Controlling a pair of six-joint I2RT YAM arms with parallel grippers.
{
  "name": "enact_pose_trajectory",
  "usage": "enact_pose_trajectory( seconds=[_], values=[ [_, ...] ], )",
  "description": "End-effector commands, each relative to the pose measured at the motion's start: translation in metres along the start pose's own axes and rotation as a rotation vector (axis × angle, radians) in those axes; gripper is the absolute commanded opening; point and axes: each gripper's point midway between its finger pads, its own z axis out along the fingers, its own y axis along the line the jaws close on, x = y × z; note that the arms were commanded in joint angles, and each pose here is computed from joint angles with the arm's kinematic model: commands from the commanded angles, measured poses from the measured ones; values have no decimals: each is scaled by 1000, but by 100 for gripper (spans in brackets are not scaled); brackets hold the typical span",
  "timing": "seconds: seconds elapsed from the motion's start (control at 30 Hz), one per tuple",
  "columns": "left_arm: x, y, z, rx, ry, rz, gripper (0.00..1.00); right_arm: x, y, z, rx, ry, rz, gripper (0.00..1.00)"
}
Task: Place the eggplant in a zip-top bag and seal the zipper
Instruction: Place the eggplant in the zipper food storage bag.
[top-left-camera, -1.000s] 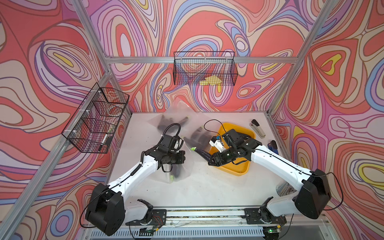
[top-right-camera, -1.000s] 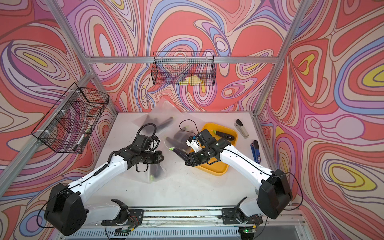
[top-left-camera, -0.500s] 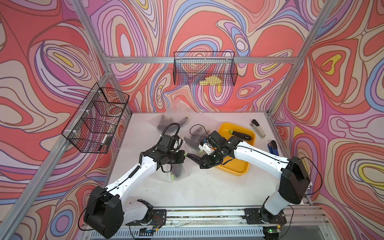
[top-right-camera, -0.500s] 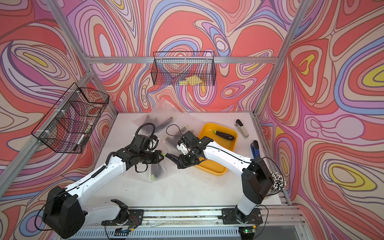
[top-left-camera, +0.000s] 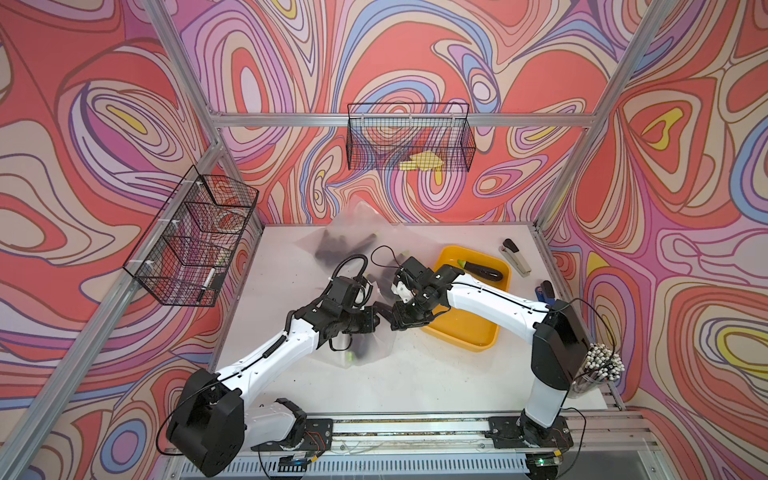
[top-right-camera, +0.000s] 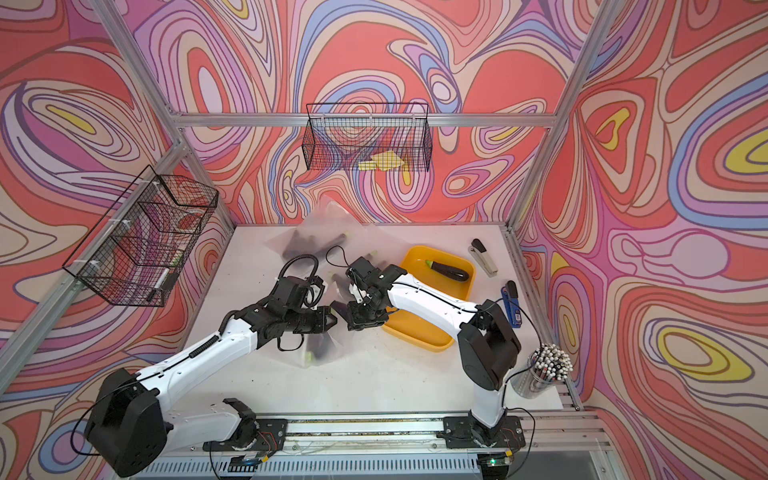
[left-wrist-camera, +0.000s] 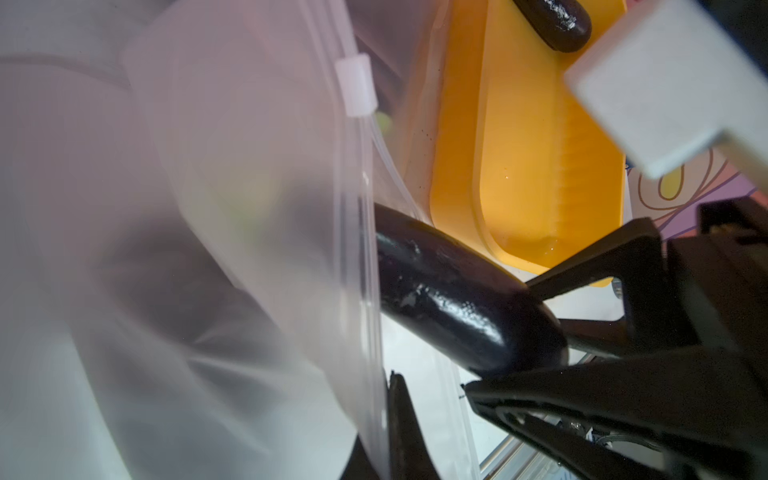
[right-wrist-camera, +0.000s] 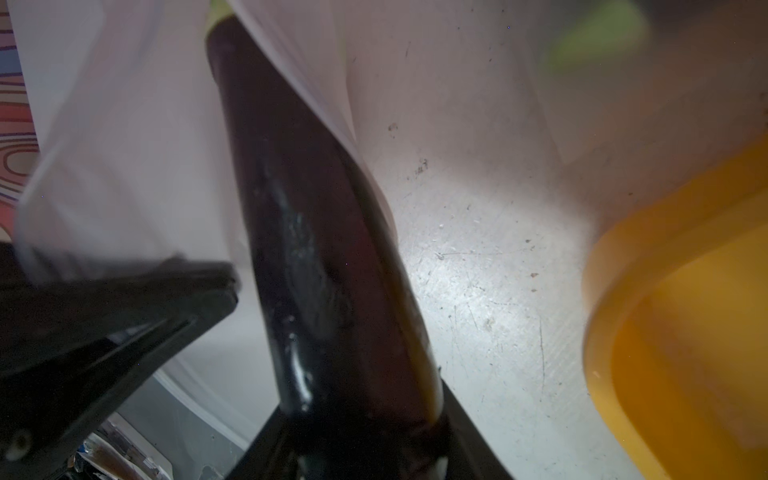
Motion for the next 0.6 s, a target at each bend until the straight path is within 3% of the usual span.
enact_pose_trajectory(
  seconds=[0.0, 0.17, 0.43, 0.57],
  values=[
    [-1, -4, -3, 30, -33, -20, 0, -2, 11, 8, -12, 25, 46, 46],
    [-5, 2, -6, -8, -58, -42, 0, -6, 31, 15, -30, 25, 50, 46],
    [-22, -1, -8, -19, -114, -58, 0, 22, 32, 28, -9, 104, 85, 47],
    [-20, -1, -5, -9, -106, -83, 0, 18, 41, 25, -37, 99, 97, 57]
  ],
)
